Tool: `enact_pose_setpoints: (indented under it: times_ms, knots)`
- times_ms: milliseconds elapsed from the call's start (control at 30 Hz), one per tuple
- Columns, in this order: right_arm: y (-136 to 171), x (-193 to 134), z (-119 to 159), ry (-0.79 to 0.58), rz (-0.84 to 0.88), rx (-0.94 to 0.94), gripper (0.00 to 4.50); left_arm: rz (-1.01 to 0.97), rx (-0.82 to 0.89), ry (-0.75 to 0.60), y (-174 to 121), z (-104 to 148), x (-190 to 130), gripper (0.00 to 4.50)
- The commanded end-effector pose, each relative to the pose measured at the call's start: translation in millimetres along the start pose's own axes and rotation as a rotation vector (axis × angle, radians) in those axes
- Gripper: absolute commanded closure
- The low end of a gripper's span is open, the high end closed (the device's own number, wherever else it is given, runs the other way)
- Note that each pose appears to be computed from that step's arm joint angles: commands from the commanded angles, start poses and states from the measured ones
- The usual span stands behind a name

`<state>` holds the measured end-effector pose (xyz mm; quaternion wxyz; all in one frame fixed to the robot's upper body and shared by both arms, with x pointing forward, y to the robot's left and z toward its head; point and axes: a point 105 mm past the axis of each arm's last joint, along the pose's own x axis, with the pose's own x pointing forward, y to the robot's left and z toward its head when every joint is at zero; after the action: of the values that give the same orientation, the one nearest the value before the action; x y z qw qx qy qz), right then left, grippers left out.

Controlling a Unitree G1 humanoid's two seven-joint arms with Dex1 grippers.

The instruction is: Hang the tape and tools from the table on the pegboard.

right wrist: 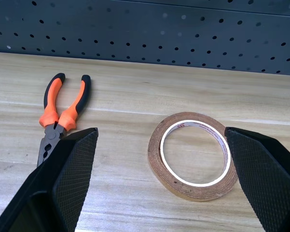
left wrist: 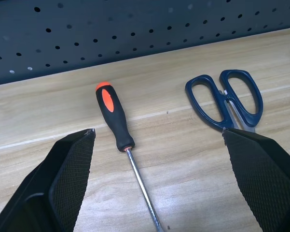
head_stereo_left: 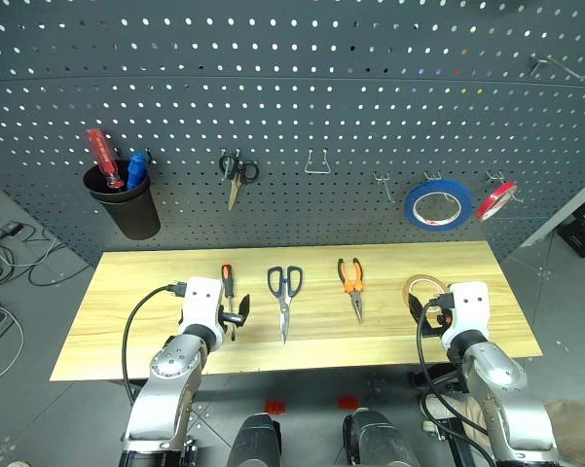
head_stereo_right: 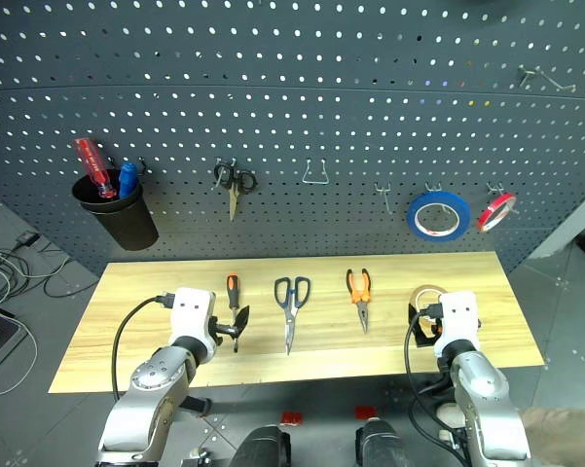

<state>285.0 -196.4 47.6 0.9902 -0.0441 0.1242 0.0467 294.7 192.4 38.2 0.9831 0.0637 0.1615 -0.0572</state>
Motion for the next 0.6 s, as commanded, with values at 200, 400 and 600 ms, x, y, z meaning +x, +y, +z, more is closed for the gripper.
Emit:
enact_pose_setpoints:
  times_ms: [200,400,600]
  knots:
    - [-1.3,-4.7,9.2,-0.043,-0.004,0.004,0.0,0.009,0.011,-0.051,4.0,13.6,-4.4,0.05]
    - [-0.9,-4.6,9.2,-0.045,0.001,-0.001,0.0,0.004,0.014,-0.053,2.8,13.3,-4.5,0.05]
    - [-1.2,-5.3,10.0,-0.047,0.005,-0.005,0.0,-0.002,0.012,-0.055,1.1,12.9,-5.1,0.05]
